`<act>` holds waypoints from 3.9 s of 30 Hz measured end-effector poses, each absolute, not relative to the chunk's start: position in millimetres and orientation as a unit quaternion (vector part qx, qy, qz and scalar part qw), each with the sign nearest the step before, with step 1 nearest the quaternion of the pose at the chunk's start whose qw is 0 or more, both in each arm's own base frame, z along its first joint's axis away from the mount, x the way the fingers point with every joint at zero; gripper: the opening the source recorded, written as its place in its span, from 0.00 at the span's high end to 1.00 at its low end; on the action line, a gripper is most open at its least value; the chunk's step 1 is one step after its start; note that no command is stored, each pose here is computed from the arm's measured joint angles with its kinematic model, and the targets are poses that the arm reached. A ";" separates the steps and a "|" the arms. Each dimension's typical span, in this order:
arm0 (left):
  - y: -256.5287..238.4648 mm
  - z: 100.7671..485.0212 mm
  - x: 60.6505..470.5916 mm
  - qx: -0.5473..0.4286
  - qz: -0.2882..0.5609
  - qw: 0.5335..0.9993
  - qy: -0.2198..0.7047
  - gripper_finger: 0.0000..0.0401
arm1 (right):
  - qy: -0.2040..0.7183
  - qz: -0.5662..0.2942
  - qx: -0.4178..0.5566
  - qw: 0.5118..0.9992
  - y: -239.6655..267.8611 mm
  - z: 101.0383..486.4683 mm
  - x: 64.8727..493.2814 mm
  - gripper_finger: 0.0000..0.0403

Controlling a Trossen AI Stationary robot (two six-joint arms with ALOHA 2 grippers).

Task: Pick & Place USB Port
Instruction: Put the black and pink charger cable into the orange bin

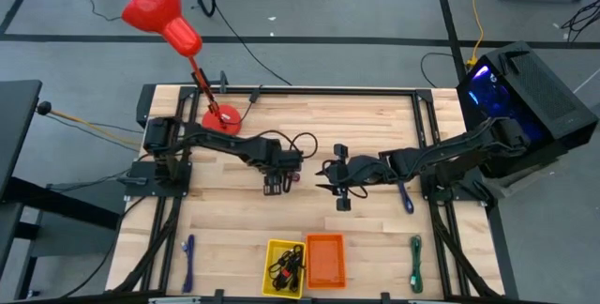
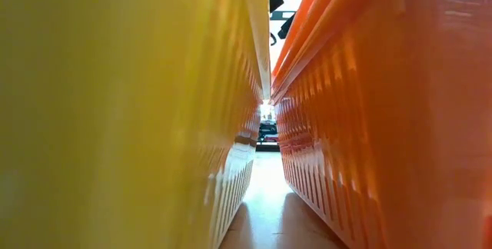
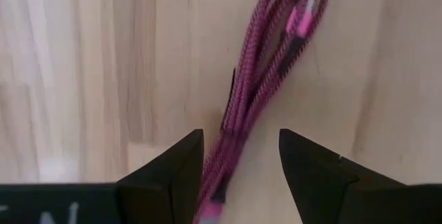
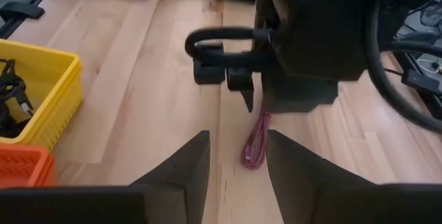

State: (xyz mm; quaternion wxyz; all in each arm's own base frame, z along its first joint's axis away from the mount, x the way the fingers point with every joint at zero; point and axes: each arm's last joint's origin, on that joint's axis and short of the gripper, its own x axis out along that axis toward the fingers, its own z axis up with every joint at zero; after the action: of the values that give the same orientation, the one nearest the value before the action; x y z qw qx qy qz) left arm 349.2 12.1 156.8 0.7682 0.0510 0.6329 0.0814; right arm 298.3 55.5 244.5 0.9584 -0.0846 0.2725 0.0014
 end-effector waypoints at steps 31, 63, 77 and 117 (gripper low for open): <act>7.3 213.9 330.9 -0.005 0.210 0.811 0.546 0.94 | 0.314 -0.054 -0.105 0.942 41.1 239.0 294.3 0.64; -72.1 337.1 293.3 0.009 0.178 0.961 0.210 0.94 | 0.031 -0.014 -0.072 0.997 31.8 293.6 313.4 0.64; -72.1 341.7 295.1 0.020 0.180 0.965 0.190 0.94 | -0.015 0.046 -0.036 0.998 30.9 301.6 313.9 0.64; -71.1 361.5 263.2 0.034 0.215 0.959 0.179 0.81 | 0.104 0.184 0.028 0.977 129.4 312.6 243.3 0.95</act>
State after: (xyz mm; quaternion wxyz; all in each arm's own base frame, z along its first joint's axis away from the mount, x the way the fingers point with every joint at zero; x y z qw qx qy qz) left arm 263.2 -71.1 361.5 0.9595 0.0340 0.1794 0.2146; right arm 243.3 129.4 312.6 0.9770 0.0276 0.1038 0.1842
